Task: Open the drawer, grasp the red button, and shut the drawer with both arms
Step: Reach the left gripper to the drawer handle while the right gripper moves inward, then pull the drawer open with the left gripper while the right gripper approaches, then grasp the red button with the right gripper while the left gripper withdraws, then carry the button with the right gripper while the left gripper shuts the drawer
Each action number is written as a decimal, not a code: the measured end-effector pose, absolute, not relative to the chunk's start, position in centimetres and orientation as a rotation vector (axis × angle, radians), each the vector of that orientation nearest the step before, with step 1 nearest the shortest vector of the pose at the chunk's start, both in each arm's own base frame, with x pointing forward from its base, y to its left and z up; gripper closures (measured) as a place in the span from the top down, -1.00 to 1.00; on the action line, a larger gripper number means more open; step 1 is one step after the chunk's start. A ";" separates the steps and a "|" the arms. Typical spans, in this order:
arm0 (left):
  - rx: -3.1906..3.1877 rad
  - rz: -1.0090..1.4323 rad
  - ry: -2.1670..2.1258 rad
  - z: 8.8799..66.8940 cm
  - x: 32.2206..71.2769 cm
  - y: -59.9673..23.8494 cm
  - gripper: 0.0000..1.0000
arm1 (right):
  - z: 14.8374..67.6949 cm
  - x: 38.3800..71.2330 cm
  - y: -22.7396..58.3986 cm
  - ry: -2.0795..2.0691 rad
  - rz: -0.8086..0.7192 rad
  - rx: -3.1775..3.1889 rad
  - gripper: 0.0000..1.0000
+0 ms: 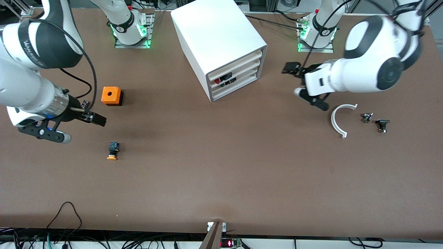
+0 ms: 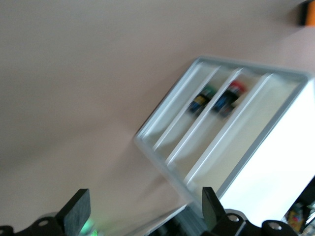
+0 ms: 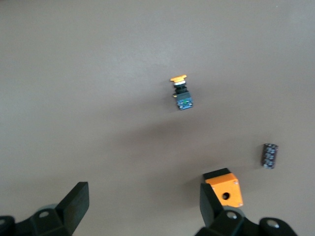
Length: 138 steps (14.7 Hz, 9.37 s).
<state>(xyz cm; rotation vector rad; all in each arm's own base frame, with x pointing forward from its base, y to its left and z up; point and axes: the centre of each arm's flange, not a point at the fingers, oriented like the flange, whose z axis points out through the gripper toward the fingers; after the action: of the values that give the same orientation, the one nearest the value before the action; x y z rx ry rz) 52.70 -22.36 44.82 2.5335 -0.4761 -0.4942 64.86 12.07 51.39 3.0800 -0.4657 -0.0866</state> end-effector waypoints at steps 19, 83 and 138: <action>1.777 -0.345 -0.461 20.5 43.9 -25.3 0.28 | 48.6 64.1 28.0 -0.981 -0.058 2.945 0.98; 2.983 -0.349 -0.766 47.5 62.6 -11.8 1.00 | 32.1 51.0 59.2 -1.702 -0.236 2.856 0.44; 3.086 -0.355 0.710 29.1 39.9 -42.5 0.99 | 19.7 69.2 10.7 -0.011 -0.233 3.189 0.51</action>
<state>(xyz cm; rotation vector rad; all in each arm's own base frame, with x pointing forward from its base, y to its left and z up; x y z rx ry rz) 39.89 -42.53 29.08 3.0857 0.7102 -0.3547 69.16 10.74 19.69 3.1894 -0.0110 -0.2326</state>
